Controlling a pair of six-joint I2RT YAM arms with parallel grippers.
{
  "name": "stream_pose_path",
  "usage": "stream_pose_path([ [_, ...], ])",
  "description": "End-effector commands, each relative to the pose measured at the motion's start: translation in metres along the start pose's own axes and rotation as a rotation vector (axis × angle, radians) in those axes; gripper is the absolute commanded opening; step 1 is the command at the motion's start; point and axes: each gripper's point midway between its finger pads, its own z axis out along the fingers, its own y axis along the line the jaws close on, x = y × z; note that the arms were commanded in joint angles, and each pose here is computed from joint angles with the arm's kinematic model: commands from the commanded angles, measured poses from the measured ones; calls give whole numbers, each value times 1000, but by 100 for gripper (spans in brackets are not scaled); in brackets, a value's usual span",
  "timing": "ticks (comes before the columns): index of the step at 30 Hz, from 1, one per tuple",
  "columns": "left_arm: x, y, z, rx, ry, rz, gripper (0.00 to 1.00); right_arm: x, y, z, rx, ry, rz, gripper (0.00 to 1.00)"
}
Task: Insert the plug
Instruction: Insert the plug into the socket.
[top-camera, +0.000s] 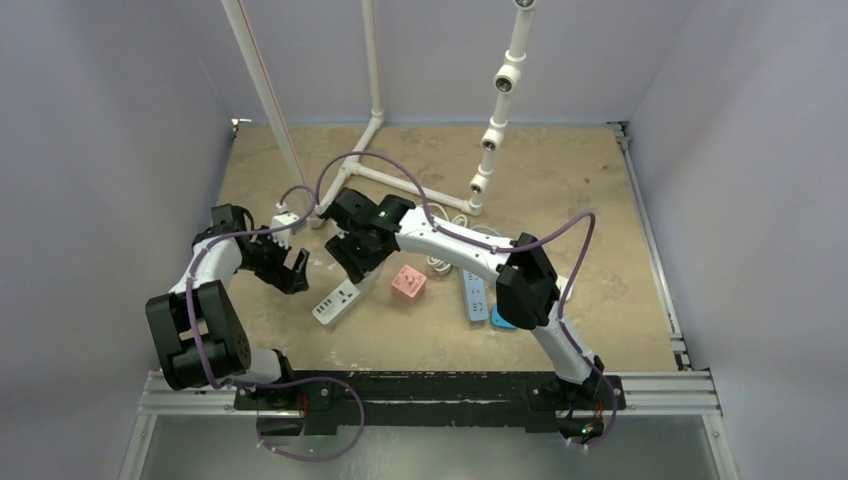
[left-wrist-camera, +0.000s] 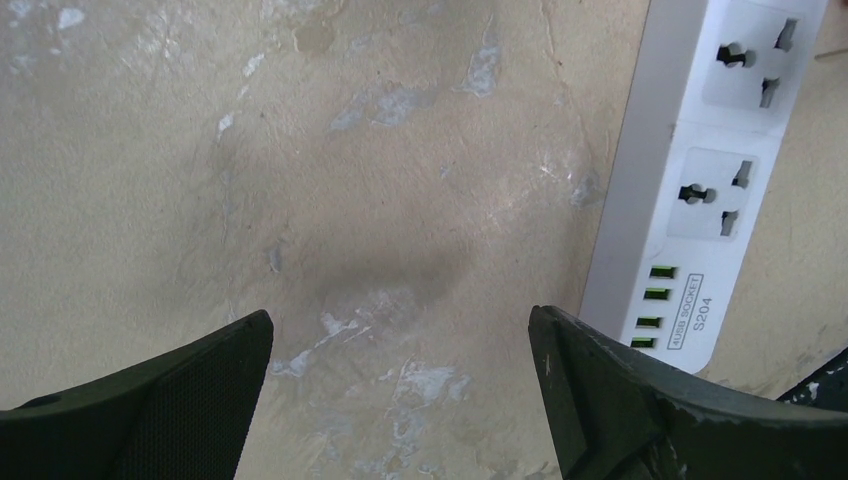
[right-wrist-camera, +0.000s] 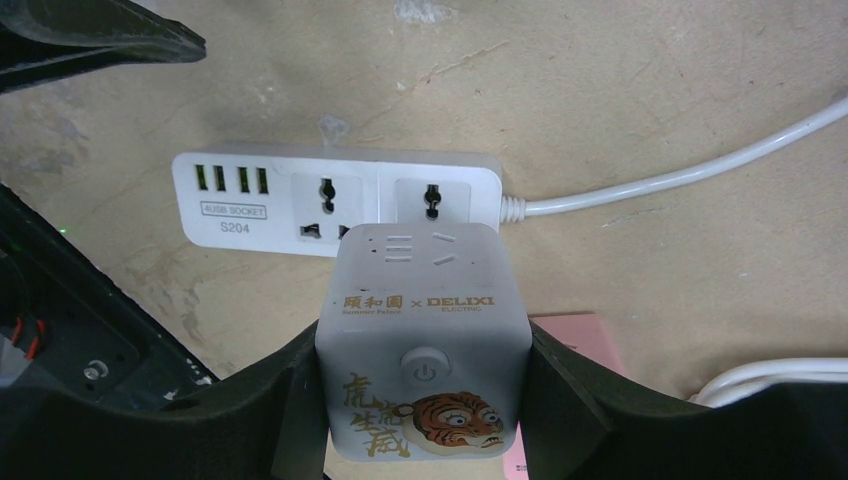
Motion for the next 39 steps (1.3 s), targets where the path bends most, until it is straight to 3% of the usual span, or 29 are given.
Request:
stream_pose_path([
  [1,2,9,-3,-61,-3,24,99,-8,2,-9,0,-8,-47,0],
  [39,1,8,-5,-82,-19,11,99,-15,8,9,-10,-8,-109,0],
])
